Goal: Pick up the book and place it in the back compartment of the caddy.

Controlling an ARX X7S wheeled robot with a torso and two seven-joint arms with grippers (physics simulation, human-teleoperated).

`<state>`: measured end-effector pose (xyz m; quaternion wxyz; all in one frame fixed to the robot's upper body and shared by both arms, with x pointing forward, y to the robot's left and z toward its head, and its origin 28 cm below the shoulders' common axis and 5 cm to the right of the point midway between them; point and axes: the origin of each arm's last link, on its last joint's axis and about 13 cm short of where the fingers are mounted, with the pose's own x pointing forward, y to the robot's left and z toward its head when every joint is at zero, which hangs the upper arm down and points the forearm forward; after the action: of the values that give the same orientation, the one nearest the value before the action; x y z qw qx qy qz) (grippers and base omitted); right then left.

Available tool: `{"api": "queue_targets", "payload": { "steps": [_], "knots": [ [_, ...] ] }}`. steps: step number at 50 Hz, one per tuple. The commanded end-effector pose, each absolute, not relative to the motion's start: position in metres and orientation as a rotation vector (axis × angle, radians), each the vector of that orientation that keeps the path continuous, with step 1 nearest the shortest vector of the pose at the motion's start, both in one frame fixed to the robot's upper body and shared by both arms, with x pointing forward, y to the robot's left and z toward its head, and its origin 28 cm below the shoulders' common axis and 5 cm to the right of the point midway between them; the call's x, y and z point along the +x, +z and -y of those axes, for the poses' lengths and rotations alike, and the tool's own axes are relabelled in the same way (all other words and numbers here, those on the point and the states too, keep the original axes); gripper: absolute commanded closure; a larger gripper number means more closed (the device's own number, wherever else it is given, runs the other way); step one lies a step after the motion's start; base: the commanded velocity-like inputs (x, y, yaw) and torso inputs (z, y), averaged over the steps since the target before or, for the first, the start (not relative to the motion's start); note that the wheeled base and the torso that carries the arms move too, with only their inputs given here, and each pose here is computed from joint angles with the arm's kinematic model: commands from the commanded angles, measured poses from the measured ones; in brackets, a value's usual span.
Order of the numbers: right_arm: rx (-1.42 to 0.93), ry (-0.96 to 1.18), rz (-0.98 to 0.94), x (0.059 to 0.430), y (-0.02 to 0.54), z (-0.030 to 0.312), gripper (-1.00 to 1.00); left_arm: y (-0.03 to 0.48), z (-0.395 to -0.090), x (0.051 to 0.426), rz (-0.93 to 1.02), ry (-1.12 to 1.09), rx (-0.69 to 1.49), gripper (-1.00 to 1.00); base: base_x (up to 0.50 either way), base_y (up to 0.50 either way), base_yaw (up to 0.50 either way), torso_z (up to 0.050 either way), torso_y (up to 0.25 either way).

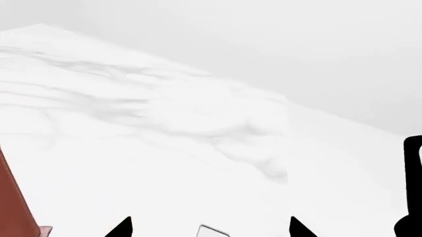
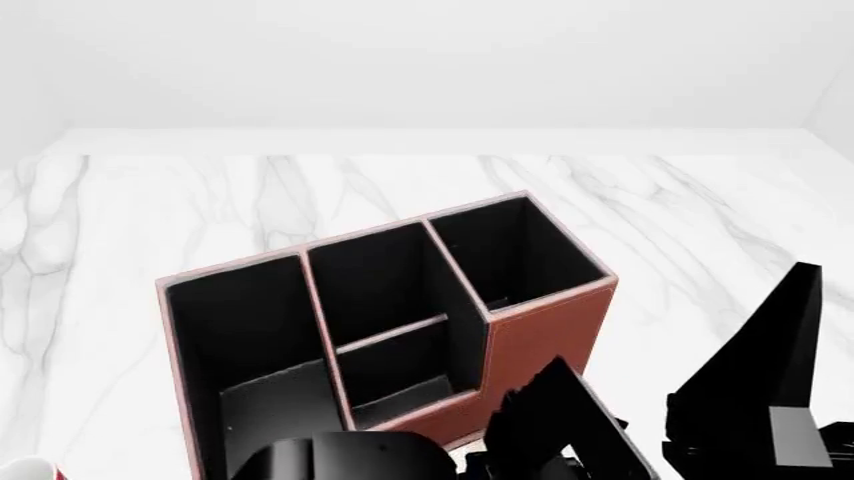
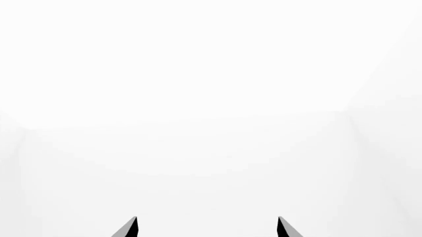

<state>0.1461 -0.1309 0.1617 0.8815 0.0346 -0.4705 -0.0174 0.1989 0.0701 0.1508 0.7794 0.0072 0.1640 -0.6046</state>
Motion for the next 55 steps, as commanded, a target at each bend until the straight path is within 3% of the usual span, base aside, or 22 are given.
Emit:
{"api": "queue_targets", "payload": {
  "steps": [1,21,55],
  "knots": [
    [0.048,-0.043,0.990,0.147,0.162,0.132,-1.00,0.144,-0.066,0.194,-0.393,-1.315,-0.032,-1.00,0.00,0.00,0.00,0.000,0.000],
    [0.047,-0.037,0.986,0.147,0.161,0.131,-1.00,0.134,-0.065,0.190,-0.478,-1.282,-0.068,-1.00,0.00,0.00,0.00,0.000,0.000],
    [0.047,-0.034,0.976,0.149,0.159,0.131,-1.00,0.110,-0.074,0.184,-0.536,-1.266,0.086,-1.00,0.00,0.00,0.00,0.000,0.000]
  ]
}}
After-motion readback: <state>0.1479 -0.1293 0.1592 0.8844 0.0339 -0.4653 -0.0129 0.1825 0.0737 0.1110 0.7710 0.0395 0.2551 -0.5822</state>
